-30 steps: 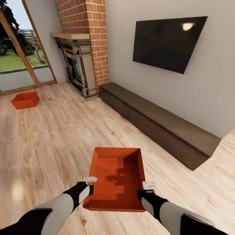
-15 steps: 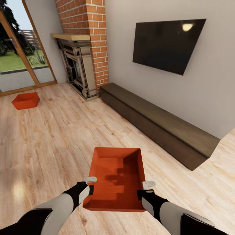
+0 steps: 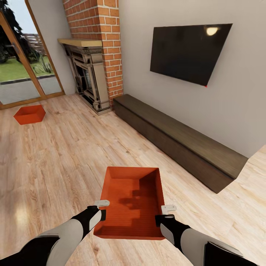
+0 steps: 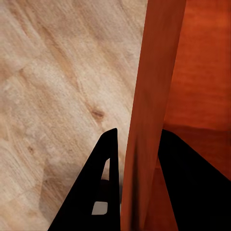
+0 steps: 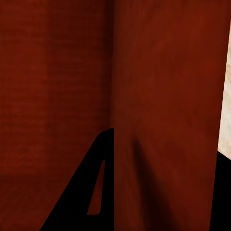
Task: Move the two storage containers from the living room to the garage. In the garage, place one container on the floor and stack the other container on top of it (either order is fine).
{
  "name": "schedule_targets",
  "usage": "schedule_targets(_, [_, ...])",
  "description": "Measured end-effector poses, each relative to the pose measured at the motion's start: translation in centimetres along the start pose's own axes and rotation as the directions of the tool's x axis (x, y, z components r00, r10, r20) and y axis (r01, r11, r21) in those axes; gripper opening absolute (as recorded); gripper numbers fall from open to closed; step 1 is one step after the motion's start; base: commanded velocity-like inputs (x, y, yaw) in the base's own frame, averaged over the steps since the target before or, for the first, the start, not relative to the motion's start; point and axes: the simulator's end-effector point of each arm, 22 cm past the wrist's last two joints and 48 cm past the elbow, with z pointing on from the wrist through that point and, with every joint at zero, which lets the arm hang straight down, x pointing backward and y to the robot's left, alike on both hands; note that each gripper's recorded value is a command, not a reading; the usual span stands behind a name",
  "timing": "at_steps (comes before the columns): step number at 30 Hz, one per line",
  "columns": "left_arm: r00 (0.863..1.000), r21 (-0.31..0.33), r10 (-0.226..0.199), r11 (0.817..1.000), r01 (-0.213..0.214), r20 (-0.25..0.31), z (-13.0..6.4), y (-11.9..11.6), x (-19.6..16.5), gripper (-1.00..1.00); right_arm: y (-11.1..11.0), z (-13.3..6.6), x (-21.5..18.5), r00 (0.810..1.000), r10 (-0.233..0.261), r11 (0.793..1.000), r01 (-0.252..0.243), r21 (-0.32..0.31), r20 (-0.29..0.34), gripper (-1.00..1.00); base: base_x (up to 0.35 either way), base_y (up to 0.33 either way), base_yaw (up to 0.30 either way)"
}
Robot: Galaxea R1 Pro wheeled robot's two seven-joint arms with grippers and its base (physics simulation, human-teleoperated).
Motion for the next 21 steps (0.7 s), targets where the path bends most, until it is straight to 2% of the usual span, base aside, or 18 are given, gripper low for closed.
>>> schedule_targets(21, [1.000,0.000,-0.001,1.000,0.001,0.000,-0.01,-0.05,0.01,-1.00,-0.05,0.01,-0.01,1.000,0.000,1.000,0.000,0.000,0.000,-1.00,0.000,0.000,0.000])
